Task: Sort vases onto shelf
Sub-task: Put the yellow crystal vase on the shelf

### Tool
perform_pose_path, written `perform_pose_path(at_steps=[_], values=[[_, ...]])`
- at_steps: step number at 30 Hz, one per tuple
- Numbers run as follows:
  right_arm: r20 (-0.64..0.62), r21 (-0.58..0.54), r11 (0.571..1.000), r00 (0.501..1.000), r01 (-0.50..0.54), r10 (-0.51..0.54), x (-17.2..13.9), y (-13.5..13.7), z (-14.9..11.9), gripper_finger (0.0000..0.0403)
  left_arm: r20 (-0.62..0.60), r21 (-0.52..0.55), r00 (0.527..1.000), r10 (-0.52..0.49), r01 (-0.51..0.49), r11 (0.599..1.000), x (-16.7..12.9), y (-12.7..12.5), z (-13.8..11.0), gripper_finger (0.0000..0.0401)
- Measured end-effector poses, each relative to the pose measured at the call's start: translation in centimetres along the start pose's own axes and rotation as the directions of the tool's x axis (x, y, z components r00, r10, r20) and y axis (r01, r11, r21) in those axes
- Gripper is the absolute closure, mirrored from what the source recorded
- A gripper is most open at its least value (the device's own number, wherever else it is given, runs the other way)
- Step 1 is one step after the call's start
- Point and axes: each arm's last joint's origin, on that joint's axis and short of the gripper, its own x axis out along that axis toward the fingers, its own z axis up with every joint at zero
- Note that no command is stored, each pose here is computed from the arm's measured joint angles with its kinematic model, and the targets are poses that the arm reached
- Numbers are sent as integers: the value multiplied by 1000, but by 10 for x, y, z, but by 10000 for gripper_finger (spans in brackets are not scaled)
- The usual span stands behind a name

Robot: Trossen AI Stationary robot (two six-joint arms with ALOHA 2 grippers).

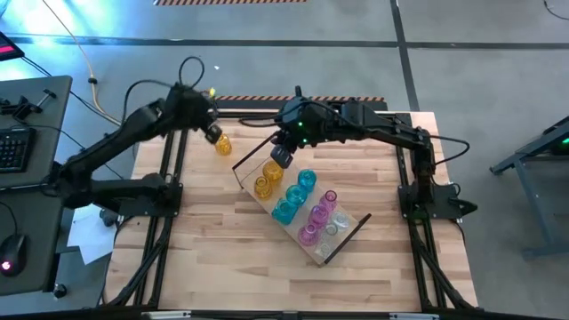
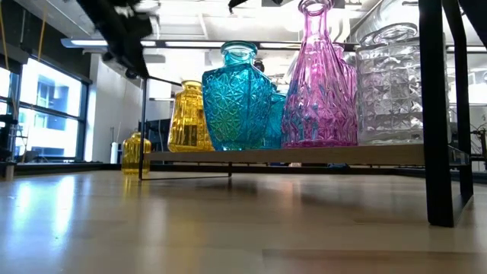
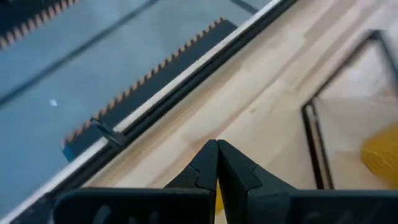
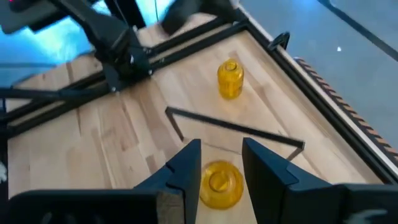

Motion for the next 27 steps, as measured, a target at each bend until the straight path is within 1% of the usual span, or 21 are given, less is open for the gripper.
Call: perform_pose_path(at_steps=[2,5,7,9,14,16,19,22,27], values=[[-21,-8,1000,1000,4,-5,0,0,-2,304,-46,-41,999,-29,28,999,19,13,2,401],[-66,-33,999,998,-6,4,0,-2,-5,304,-133,-105,983,-128,114,988,45,31,-1,401],[-92,-56,998,996,-24,19,0,-6,-6,304,-184,-144,963,-195,169,975,62,39,-5,401],[-117,-78,996,993,-40,31,1,-11,-6,304,-215,-170,950,-224,190,967,75,43,-7,400],[-180,-114,993,983,-44,24,3,-27,-7,304,-259,-178,939,-225,183,967,93,46,-10,394],[-198,-124,992,980,-37,12,3,-33,-8,304,-271,-183,938,-216,170,968,96,47,-10,388],[-218,-137,990,976,-38,7,3,-42,-7,304,-283,-164,942,-180,137,977,96,48,-11,374],[-224,-143,988,974,-52,19,4,-49,-6,304,-301,-159,937,-178,135,978,95,50,-13,354],[-223,-150,987,975,-53,18,5,-58,-3,304,-323,-155,932,-164,119,981,93,57,-17,308]])
